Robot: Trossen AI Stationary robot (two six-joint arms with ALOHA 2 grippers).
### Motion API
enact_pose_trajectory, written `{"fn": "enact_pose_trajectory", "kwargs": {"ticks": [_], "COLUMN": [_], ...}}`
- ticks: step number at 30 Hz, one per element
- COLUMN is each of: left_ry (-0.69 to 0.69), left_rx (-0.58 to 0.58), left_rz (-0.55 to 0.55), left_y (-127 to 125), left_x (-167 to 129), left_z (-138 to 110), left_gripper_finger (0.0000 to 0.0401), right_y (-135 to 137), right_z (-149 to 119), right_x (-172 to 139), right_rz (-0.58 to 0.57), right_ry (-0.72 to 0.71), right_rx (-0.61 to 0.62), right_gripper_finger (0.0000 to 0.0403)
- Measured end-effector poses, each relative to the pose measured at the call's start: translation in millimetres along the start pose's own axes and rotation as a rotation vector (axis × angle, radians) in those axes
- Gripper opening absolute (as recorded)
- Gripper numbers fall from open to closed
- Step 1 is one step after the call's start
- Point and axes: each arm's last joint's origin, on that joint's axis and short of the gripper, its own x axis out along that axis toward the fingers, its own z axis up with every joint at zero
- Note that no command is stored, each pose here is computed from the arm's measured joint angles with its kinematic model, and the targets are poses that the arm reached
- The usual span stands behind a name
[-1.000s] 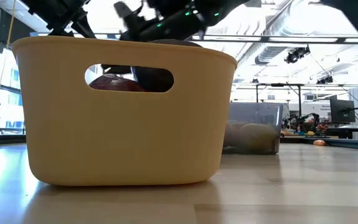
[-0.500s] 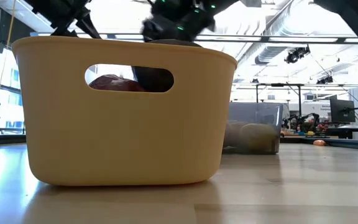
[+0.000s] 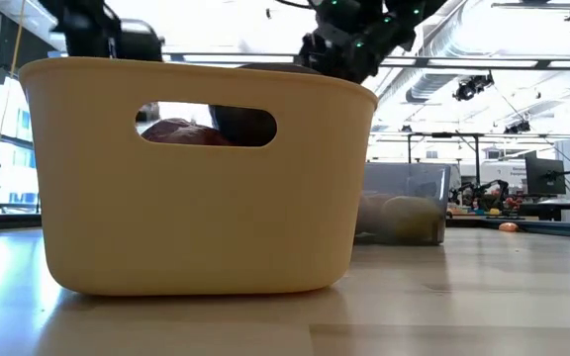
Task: Sort produce into baskets
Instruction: Put the orange chili pepper into the left black bin
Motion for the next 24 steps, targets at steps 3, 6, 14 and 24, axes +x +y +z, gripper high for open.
{"fn": "enact_pose_trajectory", "kwargs": {"ticks": [3,6,14,24], "left_ry": [0.034,0.029,-0.127,-0.172], "left_rx": [-0.049,-0.152,-0.394,-0.512], "left_rz": [0.084,0.148,0.137,0.194], "left_y": [3.9,10.8,15.9,24.2], "left_x": [26.7,45.0,72.0,91.7], "left_z": [-4.2,-12.3,-24.2,-20.9], "left_gripper_finger": [0.0166,0.0166,0.0165,0.0165], "right_y": [0.3,1.2,2.1,-4.5], "right_z": [-5.6,-7.9,-8.2,-10.3], "right_x": [-1.0,0.2,0.0,-2.0], "right_rz": [0.005,0.023,0.059,0.045], "right_ry": [0.012,0.027,0.031,0.056], "right_rx": [-0.004,-0.020,-0.077,-0.110], "right_gripper_finger": [0.0193,0.0193,0.0193,0.0193]}}
